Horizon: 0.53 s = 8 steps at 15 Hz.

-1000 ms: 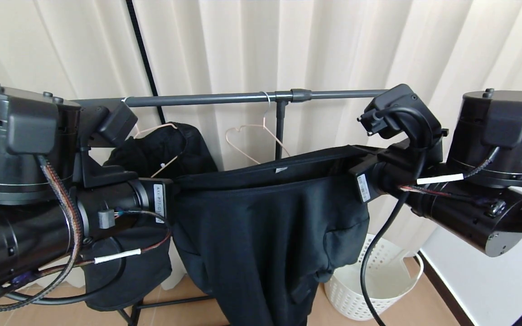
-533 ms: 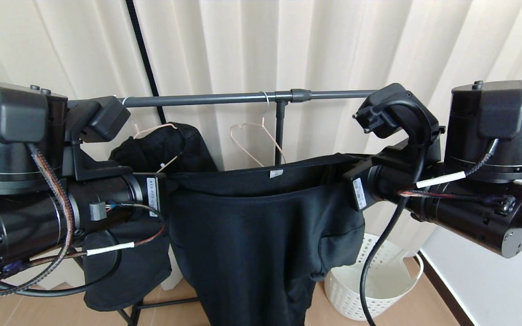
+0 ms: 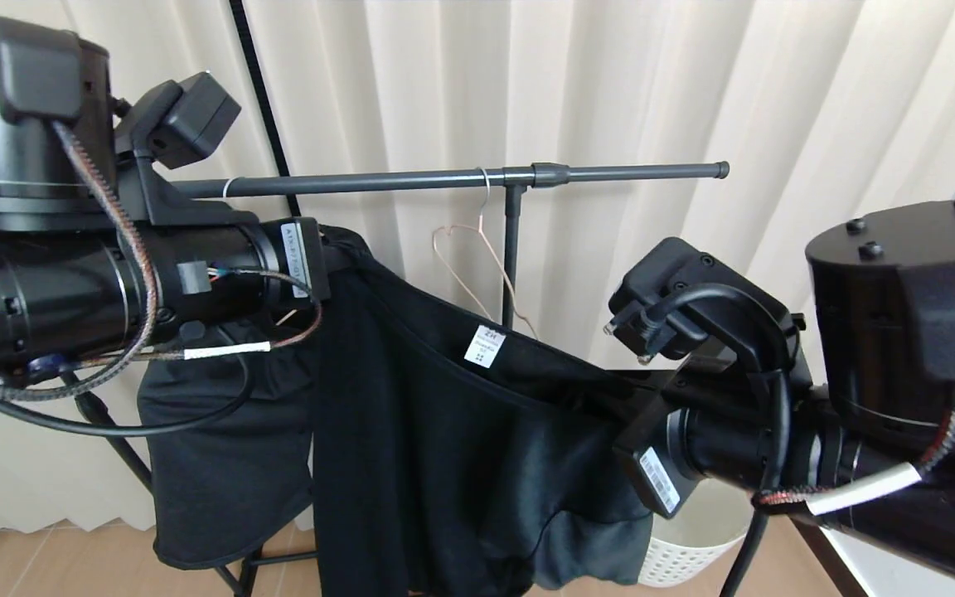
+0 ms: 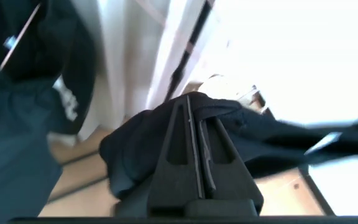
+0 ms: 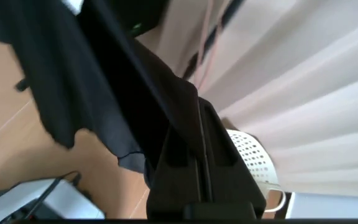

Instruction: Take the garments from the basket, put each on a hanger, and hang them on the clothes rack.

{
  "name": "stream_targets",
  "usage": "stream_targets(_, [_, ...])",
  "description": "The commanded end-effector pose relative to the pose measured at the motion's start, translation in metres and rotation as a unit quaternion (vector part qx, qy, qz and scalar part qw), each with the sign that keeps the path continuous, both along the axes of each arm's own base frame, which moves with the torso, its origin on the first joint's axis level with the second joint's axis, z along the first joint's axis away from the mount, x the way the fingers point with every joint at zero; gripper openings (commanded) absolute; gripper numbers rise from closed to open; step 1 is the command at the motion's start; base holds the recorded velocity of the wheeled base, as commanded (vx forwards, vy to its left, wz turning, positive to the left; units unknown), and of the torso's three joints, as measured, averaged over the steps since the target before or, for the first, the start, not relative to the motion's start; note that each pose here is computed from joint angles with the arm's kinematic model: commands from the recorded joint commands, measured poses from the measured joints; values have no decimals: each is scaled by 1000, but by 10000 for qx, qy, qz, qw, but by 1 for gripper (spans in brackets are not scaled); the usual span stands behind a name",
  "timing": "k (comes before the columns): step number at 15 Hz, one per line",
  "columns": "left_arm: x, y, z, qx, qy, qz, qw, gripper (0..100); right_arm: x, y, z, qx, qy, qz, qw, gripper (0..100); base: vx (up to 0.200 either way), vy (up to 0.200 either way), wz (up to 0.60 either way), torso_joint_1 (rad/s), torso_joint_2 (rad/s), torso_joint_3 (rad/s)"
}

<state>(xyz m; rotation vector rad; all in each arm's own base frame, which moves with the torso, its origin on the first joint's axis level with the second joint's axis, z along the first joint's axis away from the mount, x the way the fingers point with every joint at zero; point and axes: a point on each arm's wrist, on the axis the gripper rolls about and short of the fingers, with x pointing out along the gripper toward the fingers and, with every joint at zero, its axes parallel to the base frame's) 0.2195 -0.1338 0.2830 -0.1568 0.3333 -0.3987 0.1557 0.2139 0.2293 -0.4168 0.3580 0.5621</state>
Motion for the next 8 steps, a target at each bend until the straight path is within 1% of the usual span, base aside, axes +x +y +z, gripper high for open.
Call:
stream_targets(1, [20, -14, 4, -29, -26, -38, 10000, 0, -22, 10, 3, 148, 61, 391, 9991, 0, 0, 0, 0, 0, 0, 0])
stream_targets(2, [22, -16, 7, -55, -64, -61, 9999, 0, -27, 12, 2, 137, 104, 481, 9987, 0, 0, 0, 0, 0, 0, 0])
stream_targets(3, [24, -23, 13, -138, -130, -231, 9996, 0, -40, 20, 1, 222, 240, 683, 9971, 0, 0, 0, 0, 0, 0, 0])
stream_targets(4, [25, -28, 18, -206, -186, -381, 9989, 0, -47, 31, -3, 358, 383, 767, 9957, 0, 0, 0, 0, 0, 0, 0])
stream_targets(5, [25, -33, 20, -224, -219, -475, 9984, 0, -48, 44, -8, 440, 538, 777, 9946, 0, 0, 0, 0, 0, 0, 0])
stream_targets(8, [28, -50, 21, -221, -225, -741, 9968, 0, -54, 73, -12, 886, 924, 691, 9894, 0, 0, 0, 0, 0, 0, 0])
